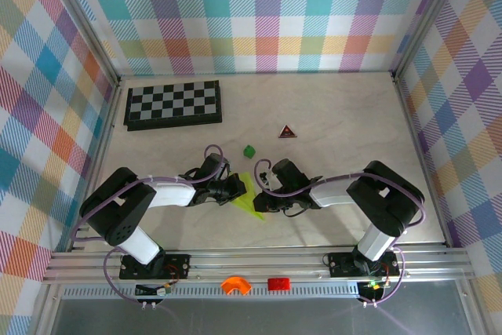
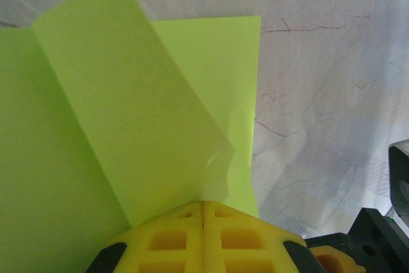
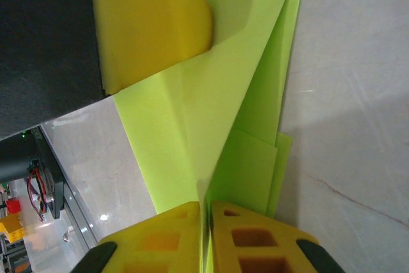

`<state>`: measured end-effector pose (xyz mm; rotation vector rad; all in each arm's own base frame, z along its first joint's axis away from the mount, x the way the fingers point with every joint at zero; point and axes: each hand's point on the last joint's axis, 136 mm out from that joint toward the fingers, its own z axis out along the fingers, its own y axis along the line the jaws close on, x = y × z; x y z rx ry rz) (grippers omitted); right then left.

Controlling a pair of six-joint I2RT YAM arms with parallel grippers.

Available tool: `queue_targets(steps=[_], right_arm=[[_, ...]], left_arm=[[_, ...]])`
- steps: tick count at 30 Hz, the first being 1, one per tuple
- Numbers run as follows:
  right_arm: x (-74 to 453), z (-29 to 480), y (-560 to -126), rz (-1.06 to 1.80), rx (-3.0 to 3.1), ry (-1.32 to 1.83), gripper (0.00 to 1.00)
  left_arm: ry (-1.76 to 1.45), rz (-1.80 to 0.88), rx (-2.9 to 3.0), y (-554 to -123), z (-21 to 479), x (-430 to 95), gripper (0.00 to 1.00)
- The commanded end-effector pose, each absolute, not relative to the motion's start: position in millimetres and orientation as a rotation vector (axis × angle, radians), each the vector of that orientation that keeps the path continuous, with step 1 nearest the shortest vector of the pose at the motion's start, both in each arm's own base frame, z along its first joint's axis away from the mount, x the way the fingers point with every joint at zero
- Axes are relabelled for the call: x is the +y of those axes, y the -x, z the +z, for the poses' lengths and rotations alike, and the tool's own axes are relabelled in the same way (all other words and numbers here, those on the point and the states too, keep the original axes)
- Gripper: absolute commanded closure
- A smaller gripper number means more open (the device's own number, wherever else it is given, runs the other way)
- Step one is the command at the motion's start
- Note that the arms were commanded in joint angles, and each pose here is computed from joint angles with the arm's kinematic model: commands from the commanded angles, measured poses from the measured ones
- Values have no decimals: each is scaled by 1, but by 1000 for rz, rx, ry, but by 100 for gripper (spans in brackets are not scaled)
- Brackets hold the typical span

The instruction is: Fold a paper plane with a square sheet of paper (pick it up from the middle)

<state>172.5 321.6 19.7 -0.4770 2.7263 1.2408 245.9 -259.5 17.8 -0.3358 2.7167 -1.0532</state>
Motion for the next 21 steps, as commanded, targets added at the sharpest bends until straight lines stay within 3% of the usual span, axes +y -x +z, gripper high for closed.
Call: queue_targets(steps=[1,7,12,18,21], right_arm=[[309,11,-159,1184,2815,466,82],[300,14,-149,1205,2827,431,82],[292,7,-137,1225,2860,424,91],[287,-4,-130,1227,2903,402,90],[290,3,-133,1239,2878,407,84]], left_arm=[[368,-923,2824,-230,-12,-244,98],[364,-928,2836,-229,-15,-245,98],[367,-920,2844,-227,-18,-244,98],[372,-909,2848,-226,-20,-243,98],[374,-905,2848,-226,-20,-242,98]])
